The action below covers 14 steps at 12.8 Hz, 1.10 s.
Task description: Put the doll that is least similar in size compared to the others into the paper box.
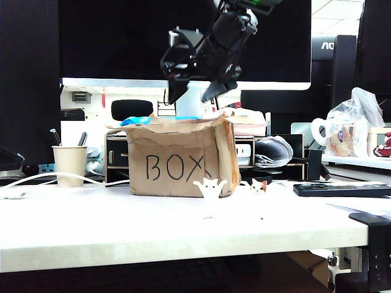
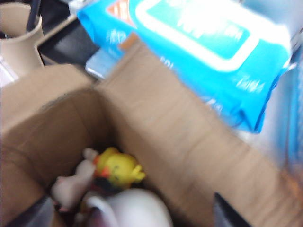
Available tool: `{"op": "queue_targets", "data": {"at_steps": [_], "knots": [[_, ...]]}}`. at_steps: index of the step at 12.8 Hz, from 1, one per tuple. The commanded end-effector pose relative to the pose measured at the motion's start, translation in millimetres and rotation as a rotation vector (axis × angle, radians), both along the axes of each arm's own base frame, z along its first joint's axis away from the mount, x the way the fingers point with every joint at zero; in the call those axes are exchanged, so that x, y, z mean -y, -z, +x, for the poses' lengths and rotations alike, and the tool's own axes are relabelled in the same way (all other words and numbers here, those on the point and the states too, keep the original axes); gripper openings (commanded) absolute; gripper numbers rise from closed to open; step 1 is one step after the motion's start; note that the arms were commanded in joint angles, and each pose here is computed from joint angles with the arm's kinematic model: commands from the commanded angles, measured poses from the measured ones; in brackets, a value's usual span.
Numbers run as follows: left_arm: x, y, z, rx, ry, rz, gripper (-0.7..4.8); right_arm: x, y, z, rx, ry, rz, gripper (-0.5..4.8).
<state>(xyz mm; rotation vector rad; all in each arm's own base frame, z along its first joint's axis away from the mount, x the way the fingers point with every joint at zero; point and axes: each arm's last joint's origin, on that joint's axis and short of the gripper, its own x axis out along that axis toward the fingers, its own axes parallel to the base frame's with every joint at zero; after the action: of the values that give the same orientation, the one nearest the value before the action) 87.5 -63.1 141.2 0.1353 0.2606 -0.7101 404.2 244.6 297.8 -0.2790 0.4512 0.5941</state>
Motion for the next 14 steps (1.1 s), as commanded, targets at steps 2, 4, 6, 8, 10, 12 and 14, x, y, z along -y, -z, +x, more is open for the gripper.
{"op": "queue_targets", "data": {"at_steps": [2,4,6,8,10,12,14], "knots": [[0,-2,0,0.013,0.005,-0.006,-0.05,2,-17,-5,0.043,-0.003,0.03,0.86],[0,-2,0,0.013,0.005,-0.006,-0.05,6,-33,-11,0.071,0.002,0.044,-0.01],[0,-2,0,0.013,0.005,-0.006,-0.05,15,-53,-23,0.092,0.05,0.028,-0.01],[0,-2,1,0.013,-0.001,-0.006,-0.05,33,-73,-47,0.071,0.118,-0.103,-0.01],[-1,-2,1,0.013,-0.016,-0.006,-0.05,47,-85,-71,-0.006,0.104,-0.153,-0.02],[-5,-3,3,0.021,-0.044,-0.014,-0.05,76,-93,-137,-0.047,0.05,-0.112,-0.02],[-13,-6,7,0.05,-0.13,-0.029,-0.05,98,-92,-174,-0.047,0.045,-0.016,-0.02]]}}
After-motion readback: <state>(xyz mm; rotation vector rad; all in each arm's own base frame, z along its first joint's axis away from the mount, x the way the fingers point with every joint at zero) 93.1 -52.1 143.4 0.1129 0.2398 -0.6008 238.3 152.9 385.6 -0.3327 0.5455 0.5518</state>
